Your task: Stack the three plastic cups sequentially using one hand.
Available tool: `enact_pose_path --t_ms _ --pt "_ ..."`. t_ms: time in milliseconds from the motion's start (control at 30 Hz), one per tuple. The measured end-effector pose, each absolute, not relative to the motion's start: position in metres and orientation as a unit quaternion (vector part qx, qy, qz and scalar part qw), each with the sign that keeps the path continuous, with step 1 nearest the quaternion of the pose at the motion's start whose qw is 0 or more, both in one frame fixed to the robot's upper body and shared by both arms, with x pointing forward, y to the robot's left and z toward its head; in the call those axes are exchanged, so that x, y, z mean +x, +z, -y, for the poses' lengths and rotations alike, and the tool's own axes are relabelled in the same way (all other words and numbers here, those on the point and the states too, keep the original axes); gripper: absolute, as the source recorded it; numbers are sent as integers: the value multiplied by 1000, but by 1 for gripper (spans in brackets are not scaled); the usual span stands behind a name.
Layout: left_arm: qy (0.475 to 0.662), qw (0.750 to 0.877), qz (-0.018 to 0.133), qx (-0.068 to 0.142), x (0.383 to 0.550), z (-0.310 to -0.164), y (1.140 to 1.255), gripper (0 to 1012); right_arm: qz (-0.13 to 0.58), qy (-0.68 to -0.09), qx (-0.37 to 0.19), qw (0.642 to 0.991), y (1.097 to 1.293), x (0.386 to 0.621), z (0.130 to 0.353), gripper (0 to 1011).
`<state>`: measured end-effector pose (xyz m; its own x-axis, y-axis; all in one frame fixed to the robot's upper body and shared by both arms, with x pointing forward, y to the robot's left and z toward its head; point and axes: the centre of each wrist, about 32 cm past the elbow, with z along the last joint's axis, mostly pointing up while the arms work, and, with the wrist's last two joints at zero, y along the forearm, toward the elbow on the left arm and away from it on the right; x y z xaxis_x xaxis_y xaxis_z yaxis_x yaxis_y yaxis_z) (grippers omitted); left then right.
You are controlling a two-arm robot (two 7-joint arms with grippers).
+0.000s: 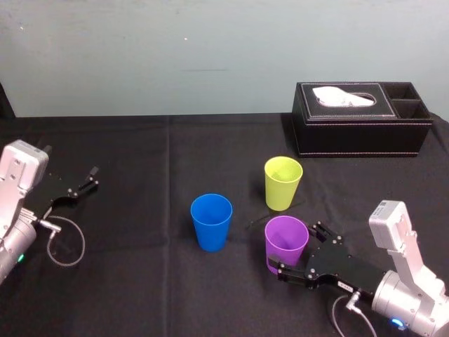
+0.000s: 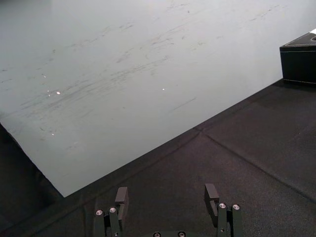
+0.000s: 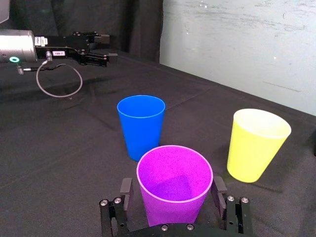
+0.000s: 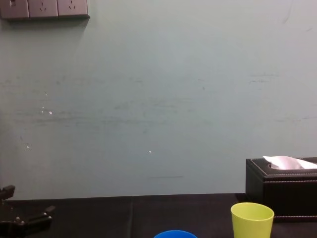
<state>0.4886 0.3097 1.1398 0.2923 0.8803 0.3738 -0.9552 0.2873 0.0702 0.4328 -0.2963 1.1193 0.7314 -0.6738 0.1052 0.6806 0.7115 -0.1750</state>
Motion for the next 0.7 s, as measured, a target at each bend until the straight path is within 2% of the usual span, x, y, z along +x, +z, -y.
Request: enact_pose_path --t_ms 267,500,700 --pt "580 791 132 141 489 -310 1140 1010 17 -366 -101 925 1119 432 296 973" --pt "580 791 132 142 489 -310 1140 1010 18 -367 -100 925 1120 432 297 795" --pt "580 791 132 141 489 -310 1140 1010 18 -367 -100 925 1120 432 297 746"
